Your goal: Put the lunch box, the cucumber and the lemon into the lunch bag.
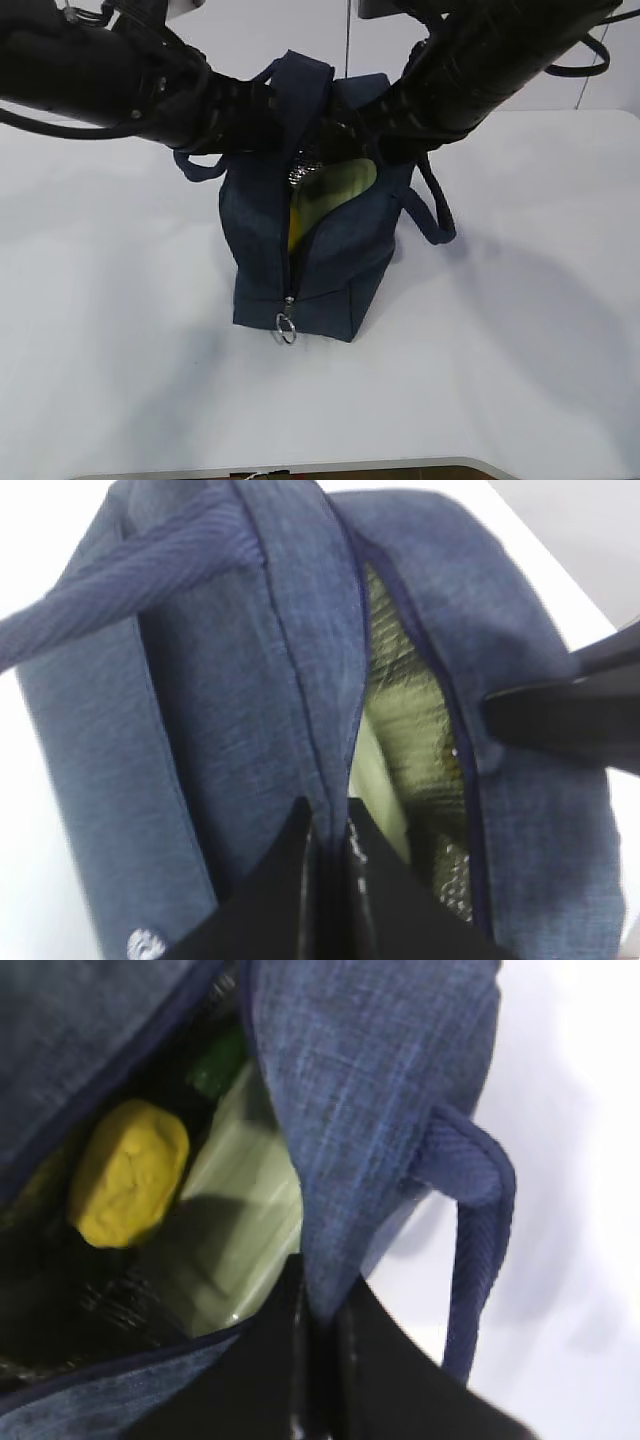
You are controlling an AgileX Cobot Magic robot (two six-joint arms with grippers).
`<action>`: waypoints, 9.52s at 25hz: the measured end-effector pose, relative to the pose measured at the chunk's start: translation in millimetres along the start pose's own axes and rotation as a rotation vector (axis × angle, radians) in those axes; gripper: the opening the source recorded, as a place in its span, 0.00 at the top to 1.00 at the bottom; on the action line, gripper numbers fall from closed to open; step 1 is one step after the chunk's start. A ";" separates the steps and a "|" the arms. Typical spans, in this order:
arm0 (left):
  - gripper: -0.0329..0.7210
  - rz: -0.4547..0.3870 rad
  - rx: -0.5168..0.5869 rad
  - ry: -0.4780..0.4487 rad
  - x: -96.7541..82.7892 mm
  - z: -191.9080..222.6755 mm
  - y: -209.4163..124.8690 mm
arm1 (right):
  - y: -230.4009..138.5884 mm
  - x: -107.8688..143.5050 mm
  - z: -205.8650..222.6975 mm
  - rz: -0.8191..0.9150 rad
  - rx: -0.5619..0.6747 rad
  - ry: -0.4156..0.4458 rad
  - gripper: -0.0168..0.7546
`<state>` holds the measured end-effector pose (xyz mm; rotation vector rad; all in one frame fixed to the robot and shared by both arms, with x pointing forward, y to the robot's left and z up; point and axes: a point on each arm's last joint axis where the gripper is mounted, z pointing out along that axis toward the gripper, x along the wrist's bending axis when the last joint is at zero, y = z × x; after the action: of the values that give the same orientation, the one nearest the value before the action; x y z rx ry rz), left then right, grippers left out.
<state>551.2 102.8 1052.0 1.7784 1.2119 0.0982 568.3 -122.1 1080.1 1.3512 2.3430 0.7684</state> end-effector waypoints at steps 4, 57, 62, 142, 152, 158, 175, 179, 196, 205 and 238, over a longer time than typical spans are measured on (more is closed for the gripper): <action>0.98 -0.014 0.019 0.014 5.6 9.7 -4.6 | 1.9 -0.1 0.4 -0.002 -0.024 -0.001 0.97; 0.65 -0.050 -0.003 0.058 15.0 21.2 -6.7 | 21.4 0.4 24.9 -0.029 -0.146 0.007 0.47; 0.58 -0.050 0.000 0.055 14.7 21.2 -6.9 | 29.9 2.1 12.3 -0.039 -0.128 0.029 0.47; 0.36 -0.028 0.117 -0.049 38.8 -21.8 -28.1 | -105.3 44.8 -7.1 -0.168 -0.223 0.462 0.47; 0.36 -0.091 0.133 -0.077 44.0 -7.5 -33.9 | -111.2 45.0 -4.5 -0.157 -0.230 0.464 0.47; 0.36 -0.126 0.122 -0.140 38.0 -8.0 -32.5 | -110.3 43.3 -3.8 -0.163 -0.240 0.442 0.47; 0.36 -0.142 0.148 -0.208 31.7 -9.3 -34.2 | -110.1 43.1 -2.8 -0.160 -0.241 0.440 0.47; 0.36 -0.100 0.162 -0.177 34.7 -9.0 -36.0 | -110.1 43.1 -2.8 -0.162 -0.242 0.440 0.47; 0.40 -0.113 0.146 -0.181 34.3 -8.8 -34.4 | -109.4 41.8 -2.3 -0.160 -0.247 0.424 0.47; 0.54 -0.100 0.157 -0.198 25.7 -5.7 -36.9 | -109.3 41.6 -2.2 -0.159 -0.248 0.422 0.47; 0.97 -0.072 0.148 -0.173 19.2 -0.3 -38.7 | -112.6 41.2 12.4 -0.436 -0.270 0.389 0.47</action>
<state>534.3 119.9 1016.0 1.8267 1.1811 -0.1885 476.5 -128.4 1002.1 0.5848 2.5640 1.2282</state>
